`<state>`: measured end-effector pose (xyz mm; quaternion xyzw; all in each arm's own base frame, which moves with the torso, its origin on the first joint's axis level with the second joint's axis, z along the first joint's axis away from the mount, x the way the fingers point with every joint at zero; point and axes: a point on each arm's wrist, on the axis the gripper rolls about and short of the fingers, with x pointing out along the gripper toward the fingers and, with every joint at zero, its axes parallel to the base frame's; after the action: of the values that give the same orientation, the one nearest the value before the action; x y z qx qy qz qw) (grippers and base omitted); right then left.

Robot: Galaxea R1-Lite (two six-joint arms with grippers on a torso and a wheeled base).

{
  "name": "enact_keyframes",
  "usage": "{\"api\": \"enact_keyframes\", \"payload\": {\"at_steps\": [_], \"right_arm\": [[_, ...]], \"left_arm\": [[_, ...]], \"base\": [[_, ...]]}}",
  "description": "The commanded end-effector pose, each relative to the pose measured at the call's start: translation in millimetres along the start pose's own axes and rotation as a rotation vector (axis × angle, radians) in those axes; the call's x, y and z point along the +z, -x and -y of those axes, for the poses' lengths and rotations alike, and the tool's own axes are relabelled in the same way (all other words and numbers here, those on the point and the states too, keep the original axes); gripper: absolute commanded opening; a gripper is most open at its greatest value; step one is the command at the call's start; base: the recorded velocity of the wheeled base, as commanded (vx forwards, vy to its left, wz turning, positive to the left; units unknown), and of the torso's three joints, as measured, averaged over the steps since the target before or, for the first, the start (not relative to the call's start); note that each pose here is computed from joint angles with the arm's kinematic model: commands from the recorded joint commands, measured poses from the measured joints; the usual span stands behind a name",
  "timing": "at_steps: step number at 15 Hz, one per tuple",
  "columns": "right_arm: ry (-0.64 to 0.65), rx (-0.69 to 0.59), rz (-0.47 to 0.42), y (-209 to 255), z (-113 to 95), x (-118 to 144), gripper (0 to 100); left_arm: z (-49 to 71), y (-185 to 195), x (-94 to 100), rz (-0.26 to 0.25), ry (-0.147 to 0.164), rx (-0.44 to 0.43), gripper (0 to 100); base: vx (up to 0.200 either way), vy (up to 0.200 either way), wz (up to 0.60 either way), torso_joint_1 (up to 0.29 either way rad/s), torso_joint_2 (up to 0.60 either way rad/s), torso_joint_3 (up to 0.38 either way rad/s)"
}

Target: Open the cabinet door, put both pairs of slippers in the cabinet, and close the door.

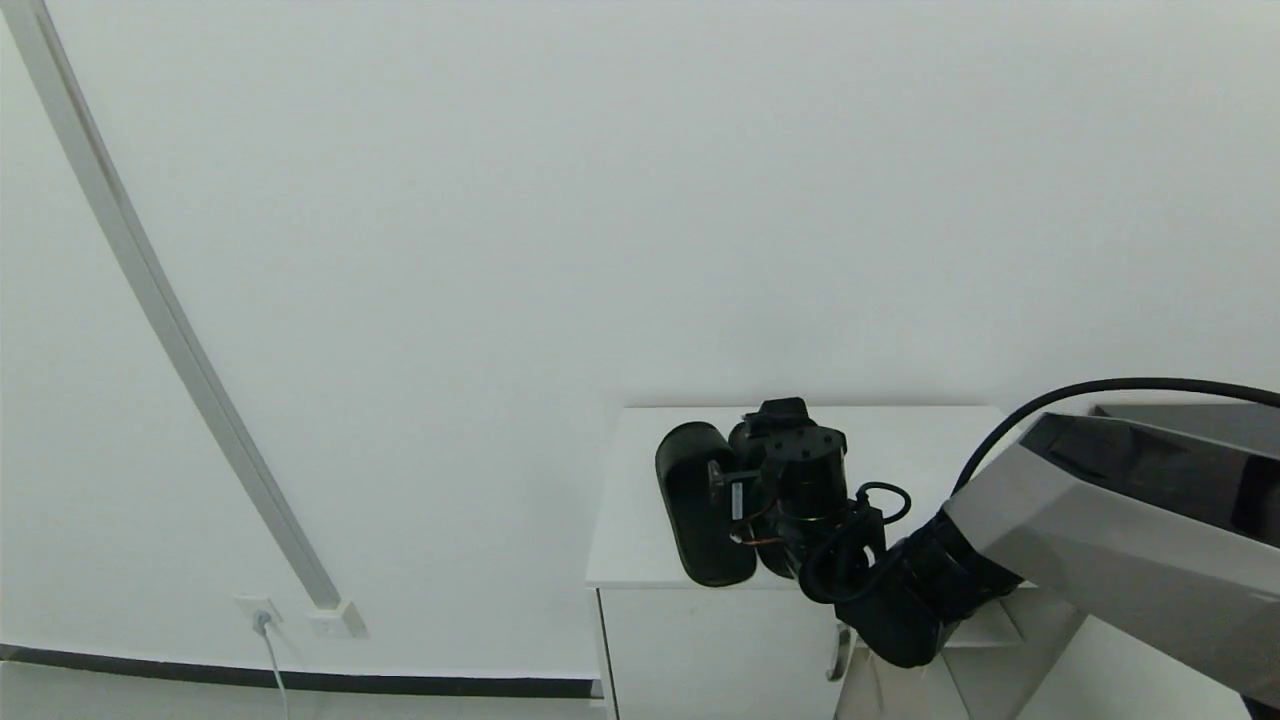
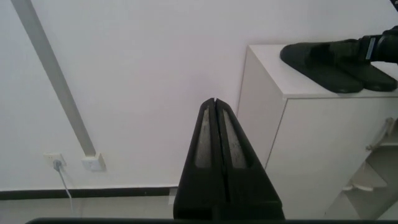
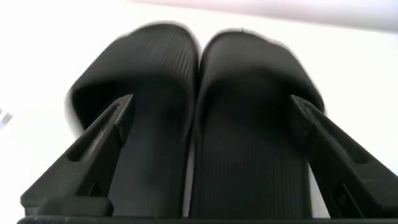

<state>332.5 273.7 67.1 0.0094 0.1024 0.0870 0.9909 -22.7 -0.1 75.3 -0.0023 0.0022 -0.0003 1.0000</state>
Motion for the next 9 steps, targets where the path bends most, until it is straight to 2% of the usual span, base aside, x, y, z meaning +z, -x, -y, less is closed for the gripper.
{"api": "enact_keyframes", "payload": {"at_steps": [1,5,9], "right_arm": [[0.012,0.004,-0.02,-5.2,-0.8,-11.0,100],[0.014,0.003,-0.029,-19.5,1.5,-20.7,100],[0.022,0.008,-0.029,-36.6,-3.6,-19.7,100]], "left_arm": [[0.0,0.0,-0.1,0.0,0.0,0.001,0],[0.0,0.0,-0.1,0.0,0.001,0.001,0],[-0.1,0.1,0.3,0.001,0.005,0.004,0]], "base": [[0.0,0.0,0.0,0.0,0.0,0.0],[0.0,0.0,0.0,0.0,0.0,0.0],[0.0,0.0,0.0,0.0,0.0,0.0]]}}
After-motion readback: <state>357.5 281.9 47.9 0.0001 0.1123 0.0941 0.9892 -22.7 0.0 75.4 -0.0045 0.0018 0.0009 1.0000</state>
